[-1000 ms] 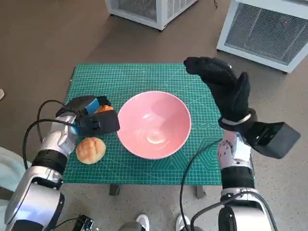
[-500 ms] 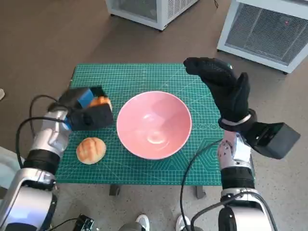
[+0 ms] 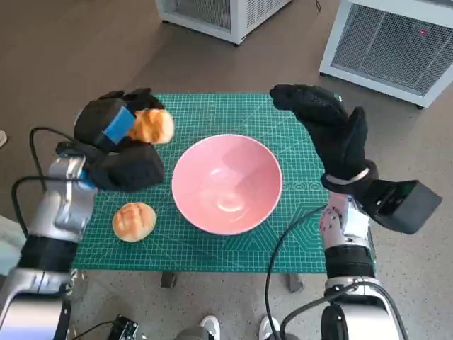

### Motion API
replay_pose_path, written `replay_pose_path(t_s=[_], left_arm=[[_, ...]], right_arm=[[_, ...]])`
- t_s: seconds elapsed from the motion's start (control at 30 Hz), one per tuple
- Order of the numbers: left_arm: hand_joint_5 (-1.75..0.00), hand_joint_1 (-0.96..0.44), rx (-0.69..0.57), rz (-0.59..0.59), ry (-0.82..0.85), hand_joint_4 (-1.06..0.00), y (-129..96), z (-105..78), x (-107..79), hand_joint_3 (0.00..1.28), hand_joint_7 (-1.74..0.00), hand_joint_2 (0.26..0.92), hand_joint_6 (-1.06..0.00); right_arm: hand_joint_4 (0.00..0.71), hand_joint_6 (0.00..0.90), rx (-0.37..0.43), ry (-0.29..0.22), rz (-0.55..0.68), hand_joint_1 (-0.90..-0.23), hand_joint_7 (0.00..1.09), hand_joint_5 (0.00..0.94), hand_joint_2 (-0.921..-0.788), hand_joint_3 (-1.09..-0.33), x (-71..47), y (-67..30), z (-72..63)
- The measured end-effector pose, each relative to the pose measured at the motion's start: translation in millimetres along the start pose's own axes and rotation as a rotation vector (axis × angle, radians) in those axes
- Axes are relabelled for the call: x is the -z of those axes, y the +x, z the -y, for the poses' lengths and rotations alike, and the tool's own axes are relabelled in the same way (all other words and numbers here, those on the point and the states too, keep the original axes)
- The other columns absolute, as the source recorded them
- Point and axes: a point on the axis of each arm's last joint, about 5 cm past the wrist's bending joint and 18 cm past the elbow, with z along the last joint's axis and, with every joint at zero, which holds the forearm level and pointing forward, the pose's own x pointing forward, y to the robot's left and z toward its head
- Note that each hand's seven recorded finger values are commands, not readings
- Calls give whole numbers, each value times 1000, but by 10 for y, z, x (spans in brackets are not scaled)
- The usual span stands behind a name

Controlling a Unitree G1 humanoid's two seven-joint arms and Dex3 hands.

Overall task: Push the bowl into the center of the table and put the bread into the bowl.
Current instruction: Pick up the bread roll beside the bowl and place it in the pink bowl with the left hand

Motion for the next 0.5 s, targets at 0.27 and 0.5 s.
replay_pose_path(t_s=[0.27,0.5], left_arm=[[-1091,1,-41,245,-33,-740,-175,-8,-379,44,-1181,920,-629],[-1123,1,36,353,-57,-716,-208,151,-539,59,-1184,921,-619]], right_arm=[[158,-1,-7,1,-2,-701,606,3,-921,-773,3,-9,1],[158,-1,-11,5,-3,-698,605,3,-921,-773,9,-16,-7]])
